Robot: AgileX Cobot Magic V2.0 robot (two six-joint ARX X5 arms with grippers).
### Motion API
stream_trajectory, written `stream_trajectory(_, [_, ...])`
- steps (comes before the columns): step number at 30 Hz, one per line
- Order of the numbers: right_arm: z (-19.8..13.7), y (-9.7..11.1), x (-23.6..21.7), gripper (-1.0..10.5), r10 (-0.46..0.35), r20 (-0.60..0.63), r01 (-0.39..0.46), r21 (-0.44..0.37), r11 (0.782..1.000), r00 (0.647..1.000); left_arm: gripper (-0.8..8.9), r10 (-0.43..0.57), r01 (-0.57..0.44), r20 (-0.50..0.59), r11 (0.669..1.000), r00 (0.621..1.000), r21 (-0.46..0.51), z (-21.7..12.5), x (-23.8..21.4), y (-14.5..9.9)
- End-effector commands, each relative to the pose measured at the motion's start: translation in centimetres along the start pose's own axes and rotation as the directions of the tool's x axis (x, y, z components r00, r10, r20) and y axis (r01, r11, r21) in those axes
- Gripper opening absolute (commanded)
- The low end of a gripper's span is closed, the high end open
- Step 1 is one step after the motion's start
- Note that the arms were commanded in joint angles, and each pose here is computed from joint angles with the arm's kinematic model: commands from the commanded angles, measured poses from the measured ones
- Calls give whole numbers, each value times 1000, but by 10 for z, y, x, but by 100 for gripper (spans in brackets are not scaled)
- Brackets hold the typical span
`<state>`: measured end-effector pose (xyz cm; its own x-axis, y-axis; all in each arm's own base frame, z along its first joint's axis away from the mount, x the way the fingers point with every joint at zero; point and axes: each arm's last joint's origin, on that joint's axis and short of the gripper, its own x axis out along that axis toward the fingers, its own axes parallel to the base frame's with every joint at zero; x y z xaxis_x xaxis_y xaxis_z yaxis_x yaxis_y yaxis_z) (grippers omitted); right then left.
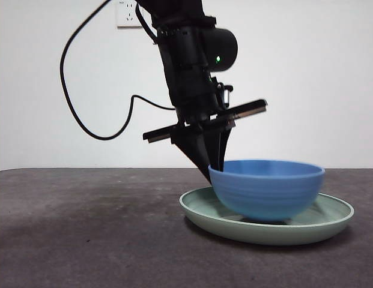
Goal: Pick up the blue bowl, put it on the green plate, put it on desk
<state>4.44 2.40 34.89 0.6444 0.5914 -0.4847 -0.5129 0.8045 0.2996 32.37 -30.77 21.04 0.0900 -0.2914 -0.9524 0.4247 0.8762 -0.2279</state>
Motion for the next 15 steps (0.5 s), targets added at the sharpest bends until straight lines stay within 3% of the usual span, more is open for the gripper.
stream_trajectory(1, [3,3,-4,645,13,17,-13,-24,1000,1000,16,-2,2,0,1000,1000,2,3,6,-8])
stream_trajectory(15, [3,3,-4,645,20,14,-19,-28,999,1000,42,-13,13,28,1000,1000,9,7,4,-11])
